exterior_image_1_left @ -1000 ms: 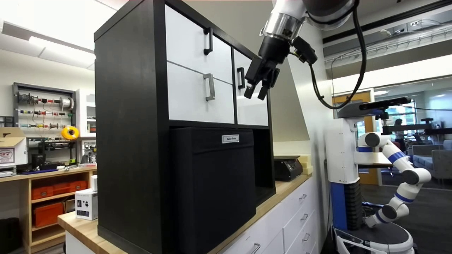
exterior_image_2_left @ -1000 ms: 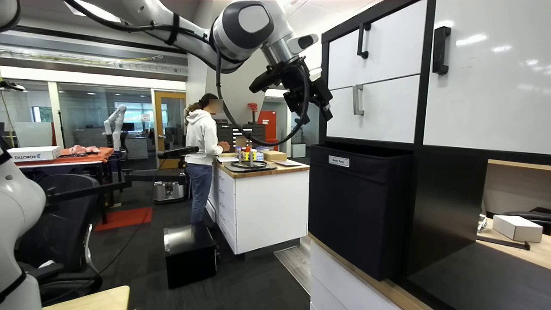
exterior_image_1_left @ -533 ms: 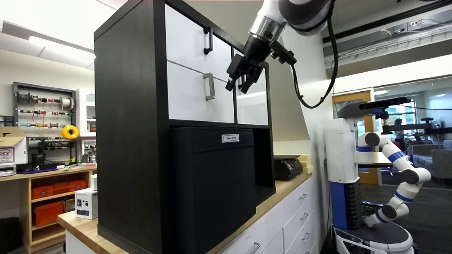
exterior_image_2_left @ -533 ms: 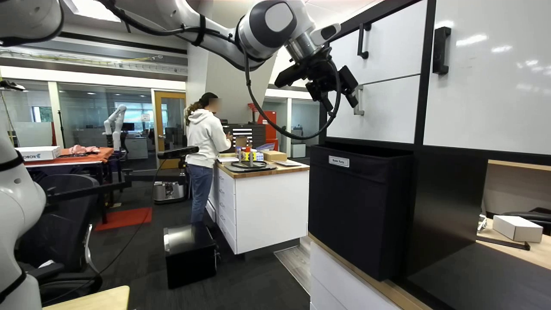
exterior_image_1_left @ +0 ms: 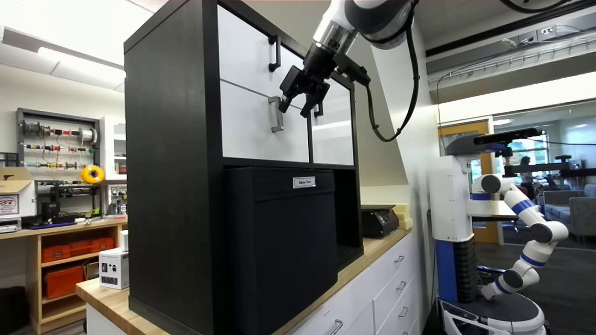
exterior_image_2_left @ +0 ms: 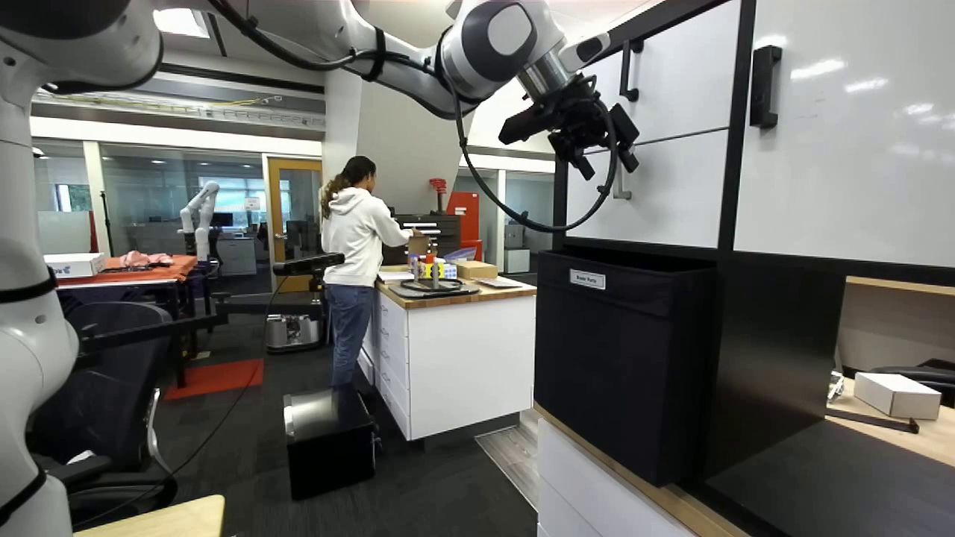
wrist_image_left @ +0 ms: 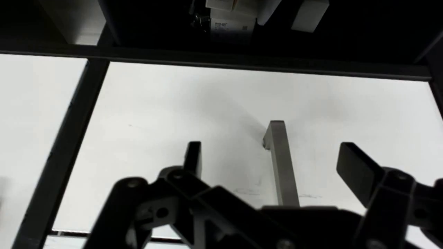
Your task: Pull out the drawer above the storage basket
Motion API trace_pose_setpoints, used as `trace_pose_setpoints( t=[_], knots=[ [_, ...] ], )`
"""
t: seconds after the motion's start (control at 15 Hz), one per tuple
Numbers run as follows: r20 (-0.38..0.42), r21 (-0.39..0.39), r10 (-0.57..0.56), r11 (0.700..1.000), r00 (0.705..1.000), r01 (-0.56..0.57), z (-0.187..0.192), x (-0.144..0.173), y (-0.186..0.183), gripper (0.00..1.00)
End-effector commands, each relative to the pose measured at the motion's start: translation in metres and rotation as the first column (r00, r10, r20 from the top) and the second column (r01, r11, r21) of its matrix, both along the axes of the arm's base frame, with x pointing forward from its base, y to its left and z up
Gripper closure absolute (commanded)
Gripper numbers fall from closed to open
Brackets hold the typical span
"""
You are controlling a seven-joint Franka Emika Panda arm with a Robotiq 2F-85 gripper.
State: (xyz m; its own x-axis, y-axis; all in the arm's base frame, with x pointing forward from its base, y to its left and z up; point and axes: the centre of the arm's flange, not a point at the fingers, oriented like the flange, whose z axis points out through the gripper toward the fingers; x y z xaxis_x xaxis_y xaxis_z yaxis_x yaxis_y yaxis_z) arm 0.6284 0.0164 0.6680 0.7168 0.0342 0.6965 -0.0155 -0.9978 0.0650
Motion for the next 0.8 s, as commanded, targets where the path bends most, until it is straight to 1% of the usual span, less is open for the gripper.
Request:
trace_pose_setpoints(
  t=[0.0,0.13,0.2,0.27,0.33,0.4,0.73],
  knots=[
    [0.027,0.014,0.024,1.0,0.999,-0.025,0.012,0.015,0.007,0.0],
    [0.035,0.018,0.037,0.999,0.999,-0.037,0.014,0.017,0.012,0.0],
    [0.039,0.019,0.046,0.999,0.998,-0.046,0.014,0.018,0.014,0.25],
    [0.041,0.014,0.054,0.998,0.998,-0.055,0.013,0.02,0.016,0.28],
    [0.042,0.011,0.059,0.998,0.997,-0.06,0.012,0.02,0.018,0.33],
    [0.04,0.008,0.063,0.998,0.997,-0.064,0.011,0.021,0.018,0.41],
    [0.044,-0.006,0.078,0.997,0.996,-0.078,0.007,0.02,0.019,0.73]
  ],
)
